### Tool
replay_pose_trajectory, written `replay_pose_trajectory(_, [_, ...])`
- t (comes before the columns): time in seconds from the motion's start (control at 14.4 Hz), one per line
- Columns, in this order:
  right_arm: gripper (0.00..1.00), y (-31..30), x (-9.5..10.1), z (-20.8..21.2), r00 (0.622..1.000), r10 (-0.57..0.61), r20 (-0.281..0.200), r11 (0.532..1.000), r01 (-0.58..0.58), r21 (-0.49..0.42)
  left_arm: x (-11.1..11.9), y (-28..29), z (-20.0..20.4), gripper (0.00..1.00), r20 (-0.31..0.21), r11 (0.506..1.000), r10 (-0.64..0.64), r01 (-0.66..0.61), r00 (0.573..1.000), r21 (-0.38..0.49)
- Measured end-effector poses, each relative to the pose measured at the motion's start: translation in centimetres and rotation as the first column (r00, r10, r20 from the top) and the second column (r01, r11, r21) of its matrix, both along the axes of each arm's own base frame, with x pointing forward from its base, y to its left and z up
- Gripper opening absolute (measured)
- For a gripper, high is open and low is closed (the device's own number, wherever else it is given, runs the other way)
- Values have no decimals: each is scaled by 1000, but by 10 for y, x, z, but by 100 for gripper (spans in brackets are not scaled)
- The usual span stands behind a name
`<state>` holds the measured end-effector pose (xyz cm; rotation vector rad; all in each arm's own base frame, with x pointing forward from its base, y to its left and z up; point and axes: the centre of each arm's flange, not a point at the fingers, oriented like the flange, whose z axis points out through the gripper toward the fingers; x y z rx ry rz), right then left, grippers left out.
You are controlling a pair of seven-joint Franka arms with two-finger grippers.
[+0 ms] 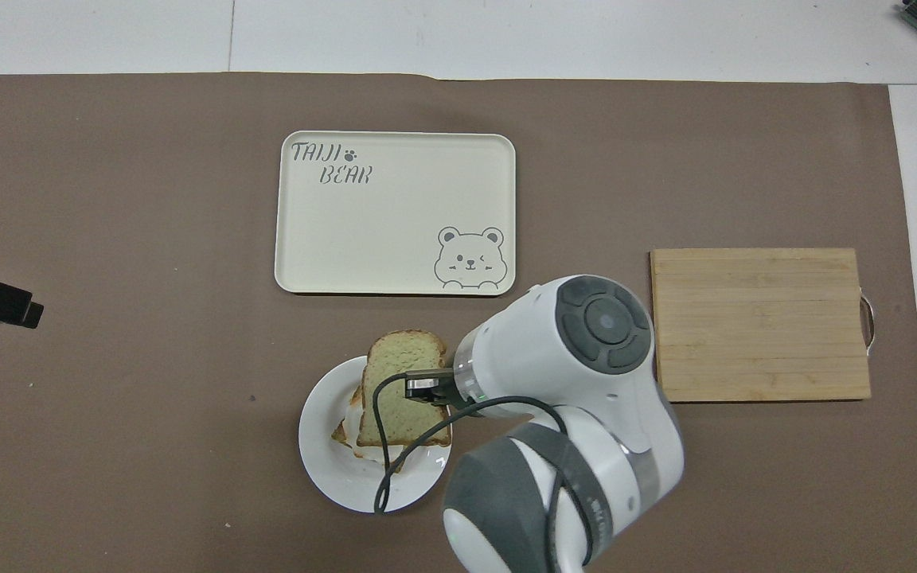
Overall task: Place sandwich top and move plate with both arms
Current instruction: 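Carry the bread slice with the right gripper over the egg plate, then lower the bread onto the egg and open the right gripper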
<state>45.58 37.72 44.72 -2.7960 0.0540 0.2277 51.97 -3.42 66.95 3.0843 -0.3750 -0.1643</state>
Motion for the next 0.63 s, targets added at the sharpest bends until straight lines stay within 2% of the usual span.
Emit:
replay_pose_trajectory(0.28, [5, 38, -13, -39, 1000, -3, -13, 1000, 2, -11, 0, 0, 0, 100, 0, 1000, 0, 0, 1000, 0])
replay_pose_trajectory(0.49, [5, 66, -23, -71, 1000, 11, 12, 1000, -11, -4, 0, 0, 0, 100, 0, 1000, 0, 0, 1000, 0])
replay_pose_trajectory(0.63, [5, 75, -28, -89, 1000, 23, 5, 1000, -23, -13, 0, 0, 0, 100, 0, 1000, 0, 0, 1000, 0])
